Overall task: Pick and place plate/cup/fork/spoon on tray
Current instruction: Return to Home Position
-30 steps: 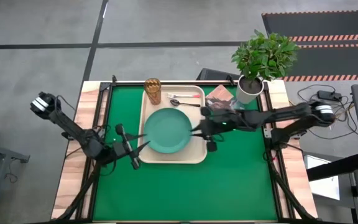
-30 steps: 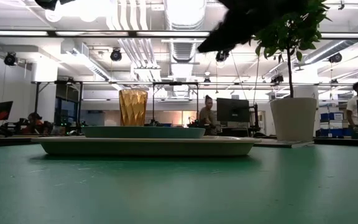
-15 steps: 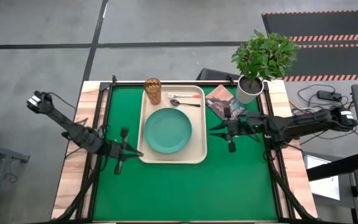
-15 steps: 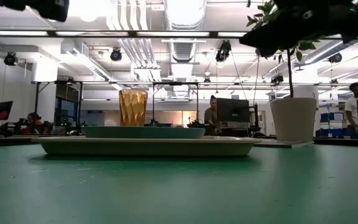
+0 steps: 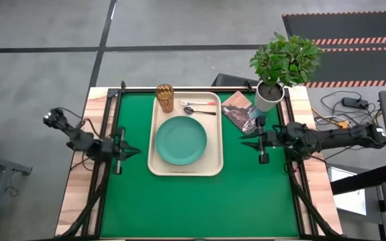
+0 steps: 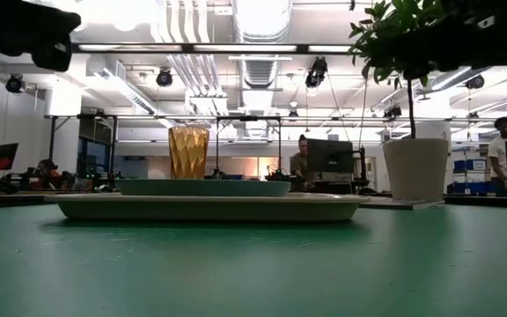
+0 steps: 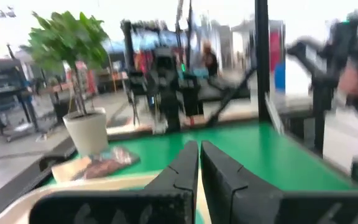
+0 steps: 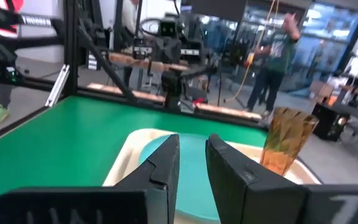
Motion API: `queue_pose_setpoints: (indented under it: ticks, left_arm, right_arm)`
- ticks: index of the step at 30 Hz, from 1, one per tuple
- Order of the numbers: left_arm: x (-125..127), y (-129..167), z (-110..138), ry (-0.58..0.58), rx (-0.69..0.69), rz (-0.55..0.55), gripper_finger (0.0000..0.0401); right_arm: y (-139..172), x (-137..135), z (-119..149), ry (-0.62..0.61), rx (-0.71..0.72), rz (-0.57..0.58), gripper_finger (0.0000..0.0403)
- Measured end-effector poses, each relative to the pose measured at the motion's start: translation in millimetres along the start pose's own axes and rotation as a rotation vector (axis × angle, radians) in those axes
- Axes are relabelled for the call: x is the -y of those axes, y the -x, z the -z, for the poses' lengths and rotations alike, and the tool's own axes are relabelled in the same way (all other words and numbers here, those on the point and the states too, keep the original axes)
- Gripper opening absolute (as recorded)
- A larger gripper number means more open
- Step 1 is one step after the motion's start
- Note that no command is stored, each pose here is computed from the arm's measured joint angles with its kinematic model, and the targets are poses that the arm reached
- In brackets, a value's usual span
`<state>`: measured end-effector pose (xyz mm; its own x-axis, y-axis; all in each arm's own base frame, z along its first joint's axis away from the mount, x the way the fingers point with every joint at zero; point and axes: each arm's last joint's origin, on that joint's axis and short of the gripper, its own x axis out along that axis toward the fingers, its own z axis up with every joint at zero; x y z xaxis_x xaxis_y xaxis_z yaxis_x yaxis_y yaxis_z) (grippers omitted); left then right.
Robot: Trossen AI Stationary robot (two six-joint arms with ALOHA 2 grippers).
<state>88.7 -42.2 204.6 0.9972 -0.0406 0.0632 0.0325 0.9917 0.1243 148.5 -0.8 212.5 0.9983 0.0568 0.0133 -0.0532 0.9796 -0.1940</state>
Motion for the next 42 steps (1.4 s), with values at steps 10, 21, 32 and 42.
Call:
queue_pose_setpoints:
  ticks: [10, 21, 32, 42]
  left_arm:
    - [-1, 5, 26, -0.019, -0.005, -0.072, 0.0000]
    - [0, 4, 32, -0.091, -0.031, -0.082, 0.0000]
    - [1, 3, 34, -0.105, -0.051, -0.079, 0.0000]
    - [2, 2, 36, -0.120, -0.072, -0.074, 0.0000]
  right_arm:
    - [40, -3, 0, 0.092, 0.180, 0.064, 0.0068]
    - [56, -7, 16, 0.198, 0.255, 0.098, 0.0068]
    - [54, -8, 20, 0.111, 0.223, 0.054, 0.0068]
    - [52, -9, 22, 0.005, 0.203, 0.038, 0.0068]
